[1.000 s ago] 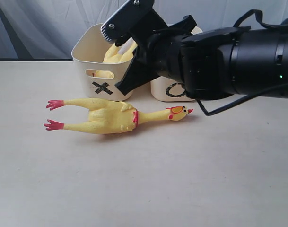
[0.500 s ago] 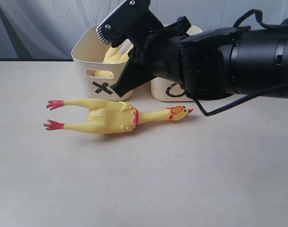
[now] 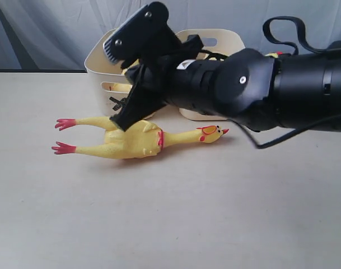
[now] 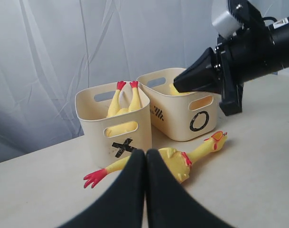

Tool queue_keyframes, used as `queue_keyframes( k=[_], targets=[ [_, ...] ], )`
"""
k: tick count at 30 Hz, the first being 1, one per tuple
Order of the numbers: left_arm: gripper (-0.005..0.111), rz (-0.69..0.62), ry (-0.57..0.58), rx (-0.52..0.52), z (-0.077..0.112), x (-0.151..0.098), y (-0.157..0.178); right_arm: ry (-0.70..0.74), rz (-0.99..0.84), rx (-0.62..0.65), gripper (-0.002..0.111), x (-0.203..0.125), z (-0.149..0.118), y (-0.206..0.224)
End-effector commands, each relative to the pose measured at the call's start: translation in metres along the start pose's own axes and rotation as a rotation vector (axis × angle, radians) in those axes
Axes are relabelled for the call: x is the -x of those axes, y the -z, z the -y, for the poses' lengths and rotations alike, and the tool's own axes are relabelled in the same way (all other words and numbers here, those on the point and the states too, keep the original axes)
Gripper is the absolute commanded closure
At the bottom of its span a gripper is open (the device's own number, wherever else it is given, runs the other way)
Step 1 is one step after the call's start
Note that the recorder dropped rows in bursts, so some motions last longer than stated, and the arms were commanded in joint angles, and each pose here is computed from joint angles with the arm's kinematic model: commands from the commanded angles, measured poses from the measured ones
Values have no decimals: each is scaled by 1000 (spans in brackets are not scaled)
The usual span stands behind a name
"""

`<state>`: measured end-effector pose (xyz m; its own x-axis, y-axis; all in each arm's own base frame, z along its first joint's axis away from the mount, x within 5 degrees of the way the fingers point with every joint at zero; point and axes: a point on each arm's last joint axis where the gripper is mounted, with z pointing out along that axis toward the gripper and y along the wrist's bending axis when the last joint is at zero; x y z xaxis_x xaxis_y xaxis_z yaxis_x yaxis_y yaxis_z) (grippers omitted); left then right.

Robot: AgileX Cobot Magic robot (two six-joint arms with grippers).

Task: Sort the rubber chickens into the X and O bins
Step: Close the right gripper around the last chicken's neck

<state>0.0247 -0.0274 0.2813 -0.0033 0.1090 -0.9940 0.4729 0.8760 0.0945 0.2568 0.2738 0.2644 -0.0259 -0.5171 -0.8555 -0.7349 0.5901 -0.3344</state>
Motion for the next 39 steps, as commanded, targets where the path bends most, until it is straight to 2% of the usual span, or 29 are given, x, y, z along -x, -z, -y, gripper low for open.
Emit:
queue_keyframes(
  k=[1, 5, 8, 14, 21, 29, 31, 36, 39],
  targets=[
    [107, 3, 1, -1, 0, -2, 1, 13, -134, 124, 109, -23, 2, 0],
    [107, 3, 1, -1, 0, -2, 1, -34, -253, 146, 109, -40, 15, 2],
    [107, 3, 1, -1, 0, -2, 1, 50, -314, 129, 109, -49, 23, 2],
    [107, 3, 1, -1, 0, -2, 1, 350, -441, 151, 109, -74, 28, -9],
    [107, 3, 1, -1, 0, -2, 1, 533, -564, 202, 109, -99, 28, -35],
    [107, 3, 0, -1, 0, -2, 1, 655, -614, 217, 108, -114, 26, -58],
    [107, 3, 0, -1, 0, -2, 1, 653, -625, 193, 100, -117, 28, -61],
    [107, 3, 0, -1, 0, -2, 1, 626, -624, 158, 63, -121, 28, -66],
    [107, 3, 0, -1, 0, -2, 1, 618, -594, 169, 55, -123, 24, -71]
  ],
)
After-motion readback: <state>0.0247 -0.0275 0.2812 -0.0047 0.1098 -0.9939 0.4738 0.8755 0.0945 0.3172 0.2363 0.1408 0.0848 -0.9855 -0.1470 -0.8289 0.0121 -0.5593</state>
